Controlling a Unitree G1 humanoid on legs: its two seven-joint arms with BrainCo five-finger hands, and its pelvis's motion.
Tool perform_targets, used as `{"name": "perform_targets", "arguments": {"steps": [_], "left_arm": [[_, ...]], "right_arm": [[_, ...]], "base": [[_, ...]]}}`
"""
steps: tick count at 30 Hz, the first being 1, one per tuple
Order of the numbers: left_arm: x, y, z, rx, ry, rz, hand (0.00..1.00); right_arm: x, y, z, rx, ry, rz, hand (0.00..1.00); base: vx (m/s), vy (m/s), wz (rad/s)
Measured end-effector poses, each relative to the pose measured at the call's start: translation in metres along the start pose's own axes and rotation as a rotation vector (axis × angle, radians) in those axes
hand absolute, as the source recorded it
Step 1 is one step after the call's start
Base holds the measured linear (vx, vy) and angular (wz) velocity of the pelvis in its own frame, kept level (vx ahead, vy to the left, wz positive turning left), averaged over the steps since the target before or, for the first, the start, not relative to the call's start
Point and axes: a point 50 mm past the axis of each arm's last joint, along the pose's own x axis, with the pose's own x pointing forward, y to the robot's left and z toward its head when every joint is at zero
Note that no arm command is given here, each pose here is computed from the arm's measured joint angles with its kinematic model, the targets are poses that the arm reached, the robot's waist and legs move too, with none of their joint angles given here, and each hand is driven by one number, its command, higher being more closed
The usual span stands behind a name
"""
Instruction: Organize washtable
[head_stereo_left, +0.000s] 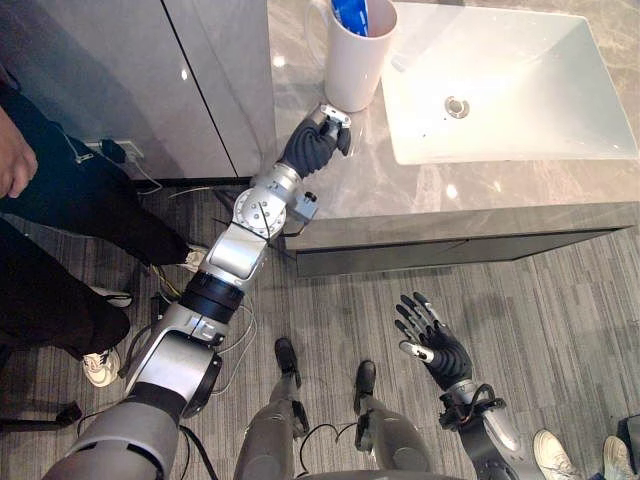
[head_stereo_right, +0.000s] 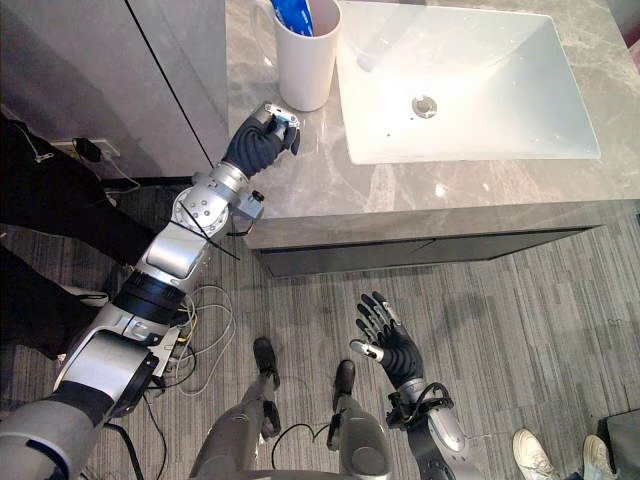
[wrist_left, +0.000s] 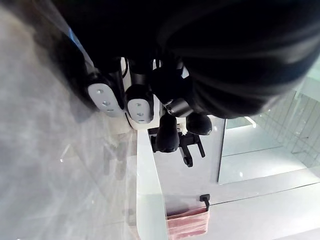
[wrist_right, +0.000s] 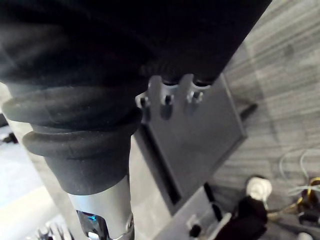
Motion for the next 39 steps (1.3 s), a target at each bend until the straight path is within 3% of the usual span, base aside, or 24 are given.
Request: {"name": "perform_targets", "arguments": {"steps": [23,29,39], "left_arm": [[0.016,-0.002,0.014,-0.016,-0.034,0.014,1.00],[0.030,0.025,0.025,0.064,-0.031,0.073,1.00],[0.040,0.101,0.062,0.263,-0.036,0.221,1.00]], "right_arm": [[0.000,-0.002,0.000,-0.034,0.006,-0.008,0.00],[-0.002,-0.009,0.002,-0.048,-0.002,-0.036,0.00],[-0.003,-0.012,0.002,-0.052,-0.003,-0.049,0.00]], "base": [[0.03,0.024,-0.02],[0.01,0.040,-0.07],[0.02,0.044,-0.07]]}}
